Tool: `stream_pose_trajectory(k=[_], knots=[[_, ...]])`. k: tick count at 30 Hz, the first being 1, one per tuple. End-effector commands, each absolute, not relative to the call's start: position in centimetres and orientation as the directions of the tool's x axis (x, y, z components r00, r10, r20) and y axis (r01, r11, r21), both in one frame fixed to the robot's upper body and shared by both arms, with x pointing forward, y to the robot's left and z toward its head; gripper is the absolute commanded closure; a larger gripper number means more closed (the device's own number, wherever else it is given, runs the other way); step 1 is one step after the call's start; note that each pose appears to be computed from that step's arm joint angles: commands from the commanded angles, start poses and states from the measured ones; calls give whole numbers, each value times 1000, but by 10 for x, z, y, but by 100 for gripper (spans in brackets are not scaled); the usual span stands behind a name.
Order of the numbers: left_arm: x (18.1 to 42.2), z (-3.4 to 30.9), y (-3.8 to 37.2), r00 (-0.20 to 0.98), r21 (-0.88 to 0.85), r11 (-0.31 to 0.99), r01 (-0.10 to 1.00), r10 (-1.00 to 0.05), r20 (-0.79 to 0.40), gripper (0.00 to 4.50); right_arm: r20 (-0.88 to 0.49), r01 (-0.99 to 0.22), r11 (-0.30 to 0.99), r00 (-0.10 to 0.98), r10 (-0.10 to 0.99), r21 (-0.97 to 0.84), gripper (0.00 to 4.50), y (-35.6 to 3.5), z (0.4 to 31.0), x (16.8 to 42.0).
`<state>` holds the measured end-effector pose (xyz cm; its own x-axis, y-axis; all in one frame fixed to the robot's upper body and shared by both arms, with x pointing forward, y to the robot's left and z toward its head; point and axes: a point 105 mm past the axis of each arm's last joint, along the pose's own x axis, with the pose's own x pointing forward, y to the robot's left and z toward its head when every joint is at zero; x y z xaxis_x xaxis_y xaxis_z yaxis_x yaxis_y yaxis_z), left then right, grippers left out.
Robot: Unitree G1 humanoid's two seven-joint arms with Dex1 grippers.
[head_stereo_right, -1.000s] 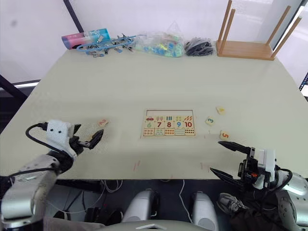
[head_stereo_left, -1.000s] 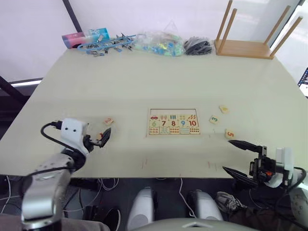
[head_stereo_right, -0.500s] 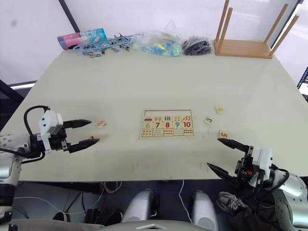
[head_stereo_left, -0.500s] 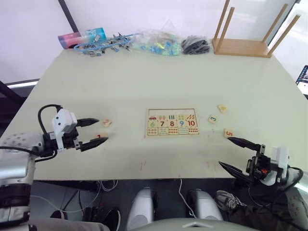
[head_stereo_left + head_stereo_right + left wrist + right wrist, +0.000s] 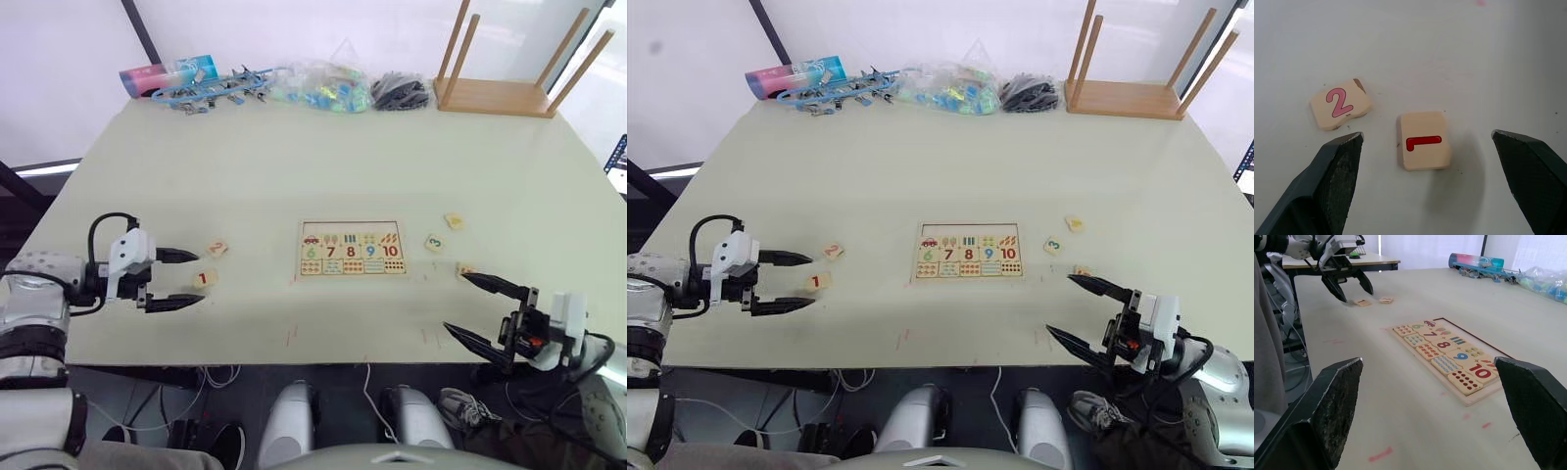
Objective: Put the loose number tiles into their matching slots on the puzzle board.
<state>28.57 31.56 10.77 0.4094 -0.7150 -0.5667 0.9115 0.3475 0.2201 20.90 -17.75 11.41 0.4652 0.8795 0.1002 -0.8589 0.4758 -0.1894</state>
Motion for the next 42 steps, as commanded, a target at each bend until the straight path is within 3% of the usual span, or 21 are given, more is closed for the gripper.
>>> stream_pose_trajectory(k=[1, 9, 12, 16, 18, 31, 34, 42], knots=[[287, 106, 314, 381, 226, 307, 925, -722, -578, 2, 123, -860, 465, 449, 885, -208, 0, -177, 119, 206], [288, 103, 313, 354, 199, 295, 935, -711, -608, 2, 122, -867, 453, 436, 891, -207, 0, -178, 119, 206], [288, 101, 315, 346, 187, 296, 937, -700, -625, 79, 121, -868, 451, 435, 892, -207, 0, -179, 118, 206], [286, 99, 317, 337, 171, 300, 938, -690, -641, 277, 121, -869, 449, 433, 893, -208, 0, -180, 118, 206], [285, 98, 318, 333, 166, 299, 940, -687, -646, 356, 122, -869, 448, 431, 894, -209, 0, -180, 118, 206], [291, 119, 315, 349, 199, 290, 936, -695, -629, 356, 142, -873, 447, 425, 894, -197, 0, -179, 118, 203], [308, 148, 294, 344, 254, 236, 938, -728, -594, 356, 155, -874, 445, 421, 894, -193, 0, -180, 117, 199], [328, 183, 237, 237, 264, 102, 959, -797, -555, 356, 171, -854, 488, 462, 870, -179, 0, -184, 115, 194]])
